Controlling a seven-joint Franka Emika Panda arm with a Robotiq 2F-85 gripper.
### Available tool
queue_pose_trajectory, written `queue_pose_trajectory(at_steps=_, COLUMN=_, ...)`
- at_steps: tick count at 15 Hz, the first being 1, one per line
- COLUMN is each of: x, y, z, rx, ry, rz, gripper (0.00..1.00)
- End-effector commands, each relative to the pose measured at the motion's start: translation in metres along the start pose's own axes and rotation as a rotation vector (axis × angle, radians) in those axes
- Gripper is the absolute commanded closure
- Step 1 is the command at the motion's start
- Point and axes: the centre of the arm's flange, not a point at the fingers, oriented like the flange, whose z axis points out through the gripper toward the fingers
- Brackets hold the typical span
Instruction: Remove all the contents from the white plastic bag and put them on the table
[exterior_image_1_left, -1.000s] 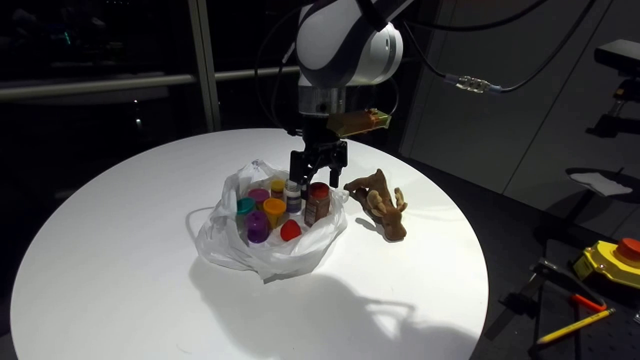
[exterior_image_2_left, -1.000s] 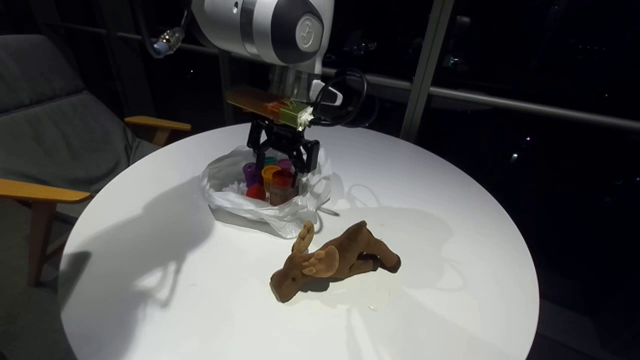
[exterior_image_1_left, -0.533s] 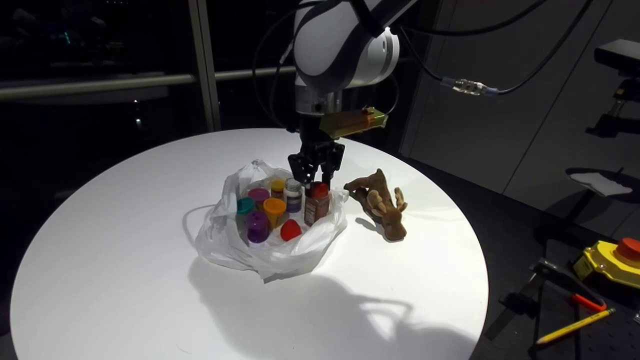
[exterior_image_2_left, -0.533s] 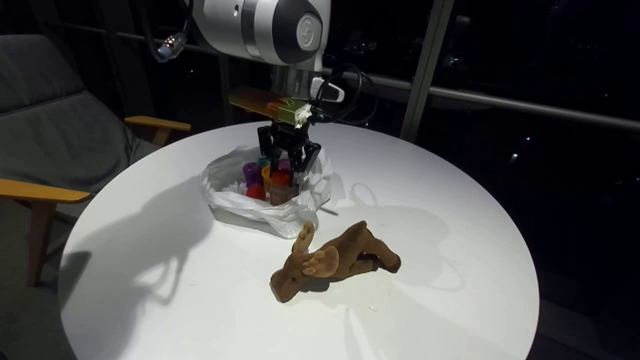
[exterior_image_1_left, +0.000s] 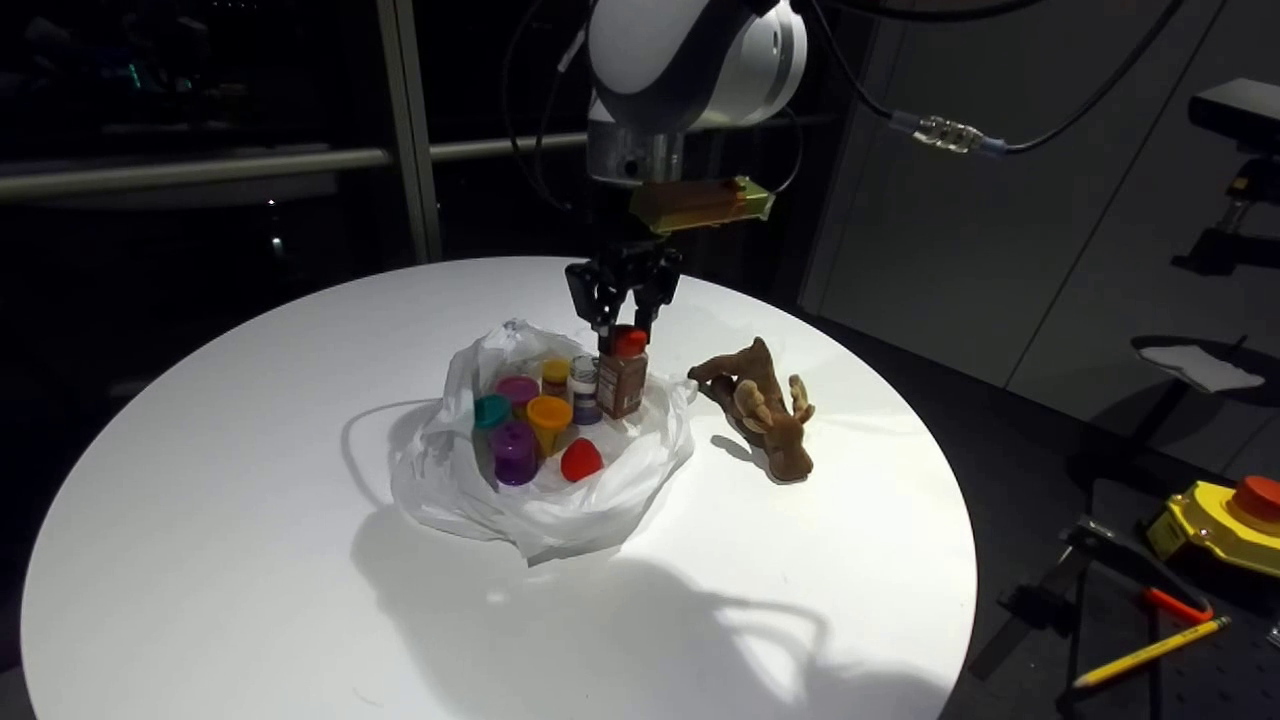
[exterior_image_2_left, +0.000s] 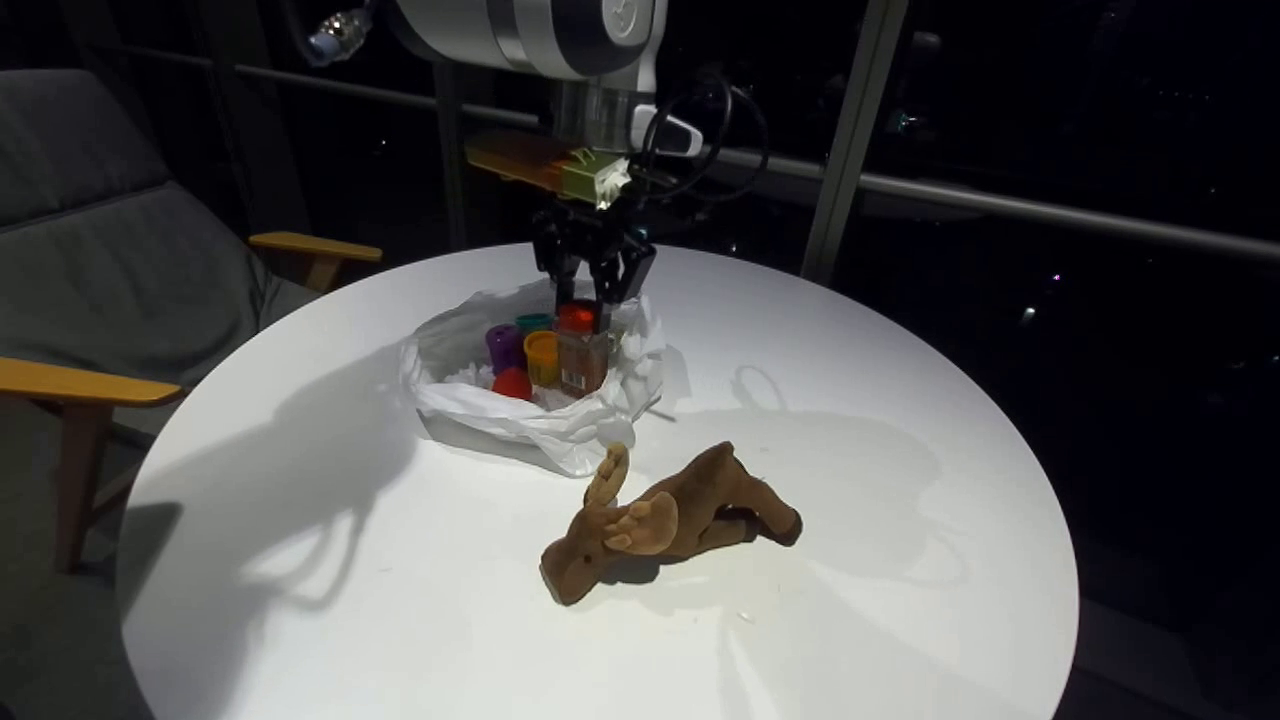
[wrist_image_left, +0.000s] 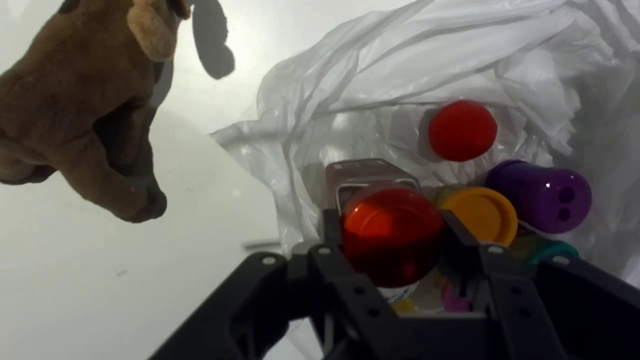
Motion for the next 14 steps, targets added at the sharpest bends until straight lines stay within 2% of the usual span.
queue_pose_trajectory(at_steps=1, x=0.012, y=0.019, z=-0.058, rx=-0.002, ry=0.090, rz=0.084, gripper=0.76)
queue_pose_trajectory(at_steps=3, x=0.023, y=0.038, z=-0.075, rx=-0.010, ry=0.125, rz=0.155, gripper=0.76)
queue_pose_trajectory(at_steps=6, x=0.042, y=0.064, z=-0.077, rx=-0.018, ry=0.139, rz=0.247, gripper=0.76)
queue_pose_trajectory(at_steps=14, x=0.079, y=0.108, z=-0.019, rx=-0.079, ry=0.123, rz=0.461, gripper=0.76)
